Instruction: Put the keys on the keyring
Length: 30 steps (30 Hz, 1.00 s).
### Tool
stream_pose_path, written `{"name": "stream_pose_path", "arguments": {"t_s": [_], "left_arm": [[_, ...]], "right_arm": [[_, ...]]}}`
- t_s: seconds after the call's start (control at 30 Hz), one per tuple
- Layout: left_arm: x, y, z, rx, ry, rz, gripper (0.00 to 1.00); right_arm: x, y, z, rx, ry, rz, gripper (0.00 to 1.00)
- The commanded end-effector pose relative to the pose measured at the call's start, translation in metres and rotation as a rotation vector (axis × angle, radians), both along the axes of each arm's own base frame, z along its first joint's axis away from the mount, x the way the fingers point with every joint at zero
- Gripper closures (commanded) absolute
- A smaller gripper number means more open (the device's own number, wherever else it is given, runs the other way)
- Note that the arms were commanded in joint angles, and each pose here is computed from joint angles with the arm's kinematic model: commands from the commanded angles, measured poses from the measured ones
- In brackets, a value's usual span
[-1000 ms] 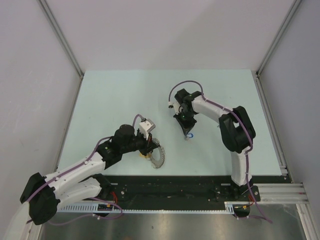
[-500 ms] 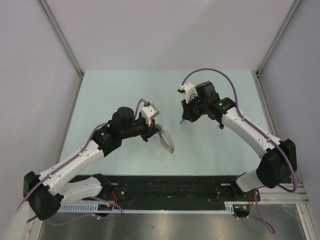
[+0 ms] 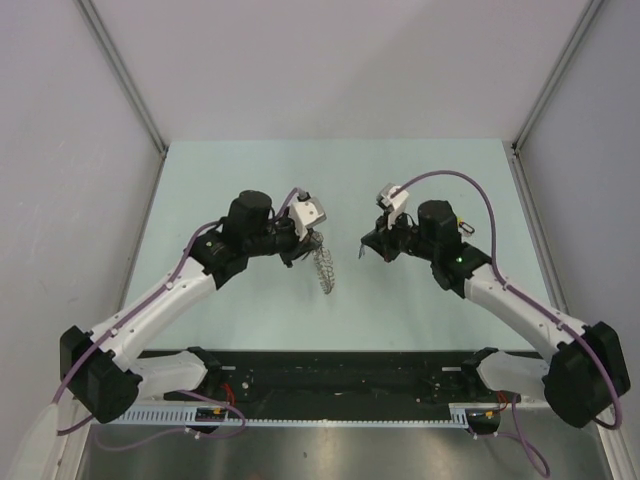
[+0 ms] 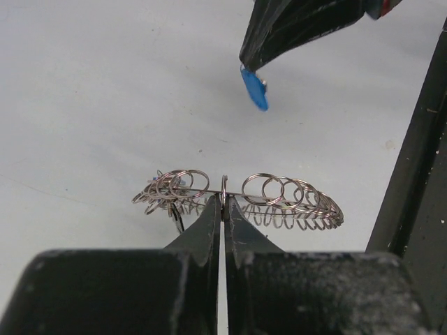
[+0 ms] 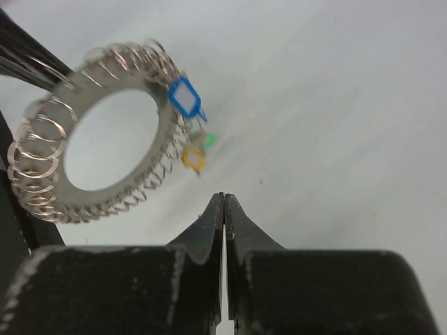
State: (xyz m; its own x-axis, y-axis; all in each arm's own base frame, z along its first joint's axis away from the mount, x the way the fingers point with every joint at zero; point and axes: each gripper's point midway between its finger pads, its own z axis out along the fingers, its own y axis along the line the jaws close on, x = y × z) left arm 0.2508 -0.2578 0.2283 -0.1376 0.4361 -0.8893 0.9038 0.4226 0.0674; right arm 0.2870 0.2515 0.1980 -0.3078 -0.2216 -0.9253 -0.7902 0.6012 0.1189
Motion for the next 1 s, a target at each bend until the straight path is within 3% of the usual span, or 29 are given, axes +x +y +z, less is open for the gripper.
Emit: {"name": "stream_pose_path", "arguments": {"t_s": [0.0, 0.2, 0.37, 0.67, 0.97], "left_arm": [[-0.007, -0.002, 0.029, -0.071, -0.105, -0.077, 1.0], [-0.019, -0.002, 0.028, -0.095, -0.094, -0.113, 1.0], [-0.031, -0.005, 0.035, -0.127, -0.107, -0.174, 1.0], [-0.049, -0.015, 0.031, -0.164, -0.106, -0.306, 1.0], [-0.069, -0.02, 0.036, -0.22, -0.146, -0.427, 1.0]], "right_arm": [[-0.008, 0.012, 0.101, 0.294, -0.329, 0.062, 1.0], [-0.022, 0.013, 0.11, 0.34, -0.362, 0.07, 1.0], [-0.045, 0.007, 0.12, 0.488, -0.358, 0.191, 1.0], [-0.078, 0.011, 0.125, 0.503, -0.416, 0.466, 1.0], [-0.092, 0.014, 0.122, 0.511, -0.397, 0.547, 1.0]]}}
